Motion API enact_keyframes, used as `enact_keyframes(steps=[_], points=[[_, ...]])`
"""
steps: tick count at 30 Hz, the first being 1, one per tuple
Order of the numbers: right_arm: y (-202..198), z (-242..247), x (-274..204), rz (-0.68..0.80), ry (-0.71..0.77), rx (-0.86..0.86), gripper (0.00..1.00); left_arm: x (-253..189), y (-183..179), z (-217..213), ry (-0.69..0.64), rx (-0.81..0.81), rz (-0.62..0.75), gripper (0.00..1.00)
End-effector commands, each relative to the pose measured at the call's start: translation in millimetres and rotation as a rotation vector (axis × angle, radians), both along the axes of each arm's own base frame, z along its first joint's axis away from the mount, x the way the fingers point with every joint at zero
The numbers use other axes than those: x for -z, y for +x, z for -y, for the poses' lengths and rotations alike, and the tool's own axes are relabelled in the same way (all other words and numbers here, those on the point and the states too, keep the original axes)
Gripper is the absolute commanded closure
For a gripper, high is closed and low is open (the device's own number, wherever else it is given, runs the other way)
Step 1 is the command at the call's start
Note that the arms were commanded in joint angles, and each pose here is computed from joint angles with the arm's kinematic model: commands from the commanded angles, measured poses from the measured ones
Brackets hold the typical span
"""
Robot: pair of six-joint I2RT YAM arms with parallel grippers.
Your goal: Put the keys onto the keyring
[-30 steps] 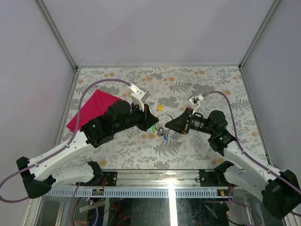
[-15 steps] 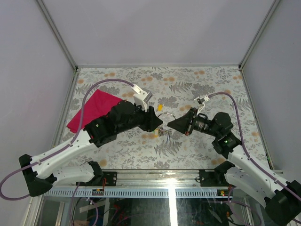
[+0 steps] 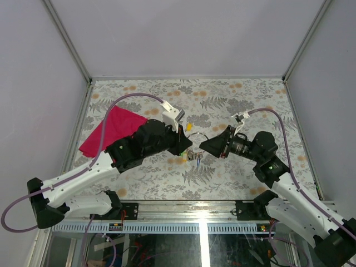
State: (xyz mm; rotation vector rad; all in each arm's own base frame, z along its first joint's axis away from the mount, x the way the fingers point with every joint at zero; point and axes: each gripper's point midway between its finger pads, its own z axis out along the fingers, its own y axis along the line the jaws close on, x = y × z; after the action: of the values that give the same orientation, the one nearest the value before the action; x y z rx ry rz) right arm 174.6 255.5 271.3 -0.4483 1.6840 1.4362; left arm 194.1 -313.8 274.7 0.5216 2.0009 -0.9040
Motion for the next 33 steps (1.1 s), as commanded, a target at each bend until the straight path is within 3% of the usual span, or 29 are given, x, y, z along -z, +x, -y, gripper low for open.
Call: enact_keyframes(steps=[1, 5, 10, 22, 33], points=[[4, 12, -48, 0.142, 0.014, 0.083, 0.62, -29, 1, 5, -0.086, -0.003, 0.049, 1.00], [6, 28, -61, 0.211, -0.048, 0.168, 0.47, -42, -5, 9, -0.155, 0.014, 0.025, 1.00], [1, 54, -80, 0.326, -0.093, 0.275, 0.41, -63, -9, 11, -0.224, 0.019, 0.017, 1.00], [-22, 98, -132, 0.706, -0.077, 0.444, 0.47, -144, -14, 1, -0.375, -0.001, 0.066, 1.00], [-42, 87, -157, 0.983, -0.062, 0.346, 0.49, -204, -27, -1, -0.427, 0.088, 0.165, 1.00]])
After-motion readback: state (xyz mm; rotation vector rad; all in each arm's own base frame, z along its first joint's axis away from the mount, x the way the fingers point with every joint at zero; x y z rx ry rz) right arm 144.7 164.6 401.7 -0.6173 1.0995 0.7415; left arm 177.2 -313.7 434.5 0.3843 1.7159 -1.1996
